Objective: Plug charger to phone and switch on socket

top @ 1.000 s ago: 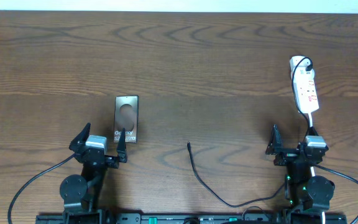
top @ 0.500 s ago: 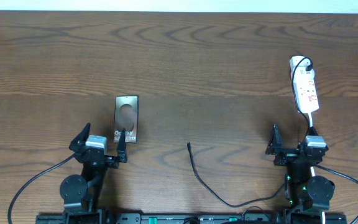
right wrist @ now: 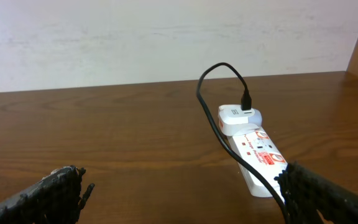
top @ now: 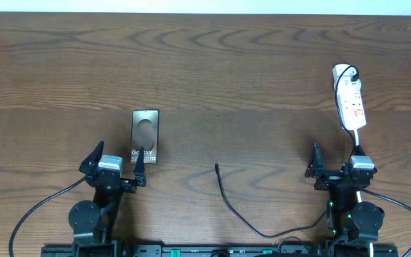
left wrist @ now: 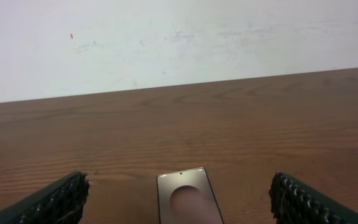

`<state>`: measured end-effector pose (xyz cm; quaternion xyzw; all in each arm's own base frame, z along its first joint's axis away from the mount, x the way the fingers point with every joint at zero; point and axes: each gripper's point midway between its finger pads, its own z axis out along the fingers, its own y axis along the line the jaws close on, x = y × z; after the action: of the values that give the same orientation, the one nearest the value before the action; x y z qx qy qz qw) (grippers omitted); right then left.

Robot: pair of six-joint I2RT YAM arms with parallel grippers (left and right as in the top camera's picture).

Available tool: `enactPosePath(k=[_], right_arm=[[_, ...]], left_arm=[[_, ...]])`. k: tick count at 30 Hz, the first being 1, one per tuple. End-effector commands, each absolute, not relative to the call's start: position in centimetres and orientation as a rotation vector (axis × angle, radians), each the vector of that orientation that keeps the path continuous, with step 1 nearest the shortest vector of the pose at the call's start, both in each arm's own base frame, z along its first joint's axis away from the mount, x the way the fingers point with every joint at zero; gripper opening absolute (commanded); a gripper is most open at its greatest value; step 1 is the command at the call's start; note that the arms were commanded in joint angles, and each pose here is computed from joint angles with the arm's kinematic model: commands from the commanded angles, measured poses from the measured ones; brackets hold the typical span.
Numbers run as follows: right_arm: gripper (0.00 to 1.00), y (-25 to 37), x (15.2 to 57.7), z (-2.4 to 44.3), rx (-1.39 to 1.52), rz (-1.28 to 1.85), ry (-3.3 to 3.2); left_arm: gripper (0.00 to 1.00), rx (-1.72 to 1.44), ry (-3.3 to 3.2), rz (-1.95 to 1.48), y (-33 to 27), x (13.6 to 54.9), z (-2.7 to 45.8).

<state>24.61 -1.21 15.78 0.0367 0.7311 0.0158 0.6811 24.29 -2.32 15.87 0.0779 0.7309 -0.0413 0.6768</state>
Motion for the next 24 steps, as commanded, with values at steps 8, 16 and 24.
enactPosePath(k=[8,16,24], right_arm=[[0.99,-1.2,24.6,15.7,0.092,0.040,1.641],[0.99,-1.2,24.6,15.7,0.092,0.040,1.641],[0.99,-1.2,24.6,15.7,0.092,0.040,1.641]], left_arm=[[0.93,0.180,1.687,-0.101,-2.4,24.2,14.4],[0.93,0.096,1.689,-0.174,-2.4,24.2,14.6],[0.93,0.085,1.623,-0.183,-2.4,23.9,19.1]])
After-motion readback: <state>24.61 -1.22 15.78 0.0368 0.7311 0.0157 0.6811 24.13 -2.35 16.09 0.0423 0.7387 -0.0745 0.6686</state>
